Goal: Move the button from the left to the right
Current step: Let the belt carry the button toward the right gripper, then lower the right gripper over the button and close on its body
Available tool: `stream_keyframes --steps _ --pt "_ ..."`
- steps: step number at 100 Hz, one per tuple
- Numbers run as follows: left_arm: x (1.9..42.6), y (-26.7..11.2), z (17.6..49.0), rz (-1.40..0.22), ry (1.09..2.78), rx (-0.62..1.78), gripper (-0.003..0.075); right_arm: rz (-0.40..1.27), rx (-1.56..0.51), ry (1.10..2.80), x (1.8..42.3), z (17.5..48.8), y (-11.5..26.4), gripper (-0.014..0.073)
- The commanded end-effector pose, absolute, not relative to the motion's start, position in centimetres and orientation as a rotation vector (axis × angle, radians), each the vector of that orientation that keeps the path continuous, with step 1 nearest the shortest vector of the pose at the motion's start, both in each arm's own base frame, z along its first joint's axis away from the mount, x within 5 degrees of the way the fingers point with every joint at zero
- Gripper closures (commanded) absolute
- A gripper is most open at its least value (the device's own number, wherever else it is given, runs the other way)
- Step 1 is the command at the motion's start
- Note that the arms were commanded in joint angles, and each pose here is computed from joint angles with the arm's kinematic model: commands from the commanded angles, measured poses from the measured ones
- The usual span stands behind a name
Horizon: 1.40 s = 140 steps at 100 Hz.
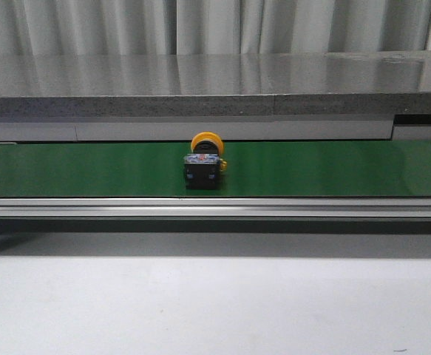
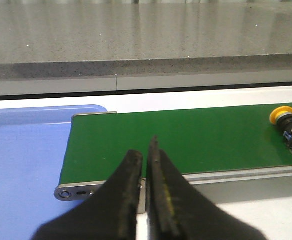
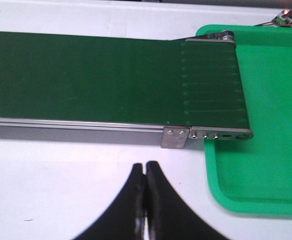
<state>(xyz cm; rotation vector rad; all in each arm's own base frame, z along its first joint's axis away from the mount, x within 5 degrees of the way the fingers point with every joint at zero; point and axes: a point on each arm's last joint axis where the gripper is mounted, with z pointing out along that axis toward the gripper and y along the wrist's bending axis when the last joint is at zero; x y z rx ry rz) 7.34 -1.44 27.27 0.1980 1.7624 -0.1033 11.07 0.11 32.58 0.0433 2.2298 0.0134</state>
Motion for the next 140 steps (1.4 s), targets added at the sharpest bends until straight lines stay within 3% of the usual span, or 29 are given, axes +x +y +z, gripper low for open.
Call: stream_keyframes --steps 1,24,34,60,74,97,140 --pt "7.4 -1.4 28.9 -0.113 1.662 0.175 0.0715 0.022 0.039 2.198 12.7 33.7 0.2 0.0663" --pt "7.4 -1.4 28.9 -0.113 1.662 0.175 0.0715 0.033 0.046 2.275 14.0 32.7 0.4 0.0658" --pt "7.4 -1.4 28.9 -0.113 1.662 0.175 0.0715 0.033 0.046 2.273 13.9 32.7 0.4 0.0599" --pt "7.4 -1.4 28.9 -0.113 1.662 0.175 0.0715 0.031 0.047 2.3 13.8 32.6 0.4 0.0171" --pt "7.4 -1.4 28.9 -0.113 1.662 0.175 0.0715 0.051 0.053 2.285 13.9 32.7 0.5 0.0034" --pt "7.4 -1.4 28.9 -0.113 1.662 0.175 0.0715 0.146 0.089 2.199 15.2 33.2 1.0 0.0022" --pt "7.4 -1.4 28.9 -0.113 1.662 0.175 0.0715 0.216 -0.075 2.273 23.9 33.3 4.6 0.0022"
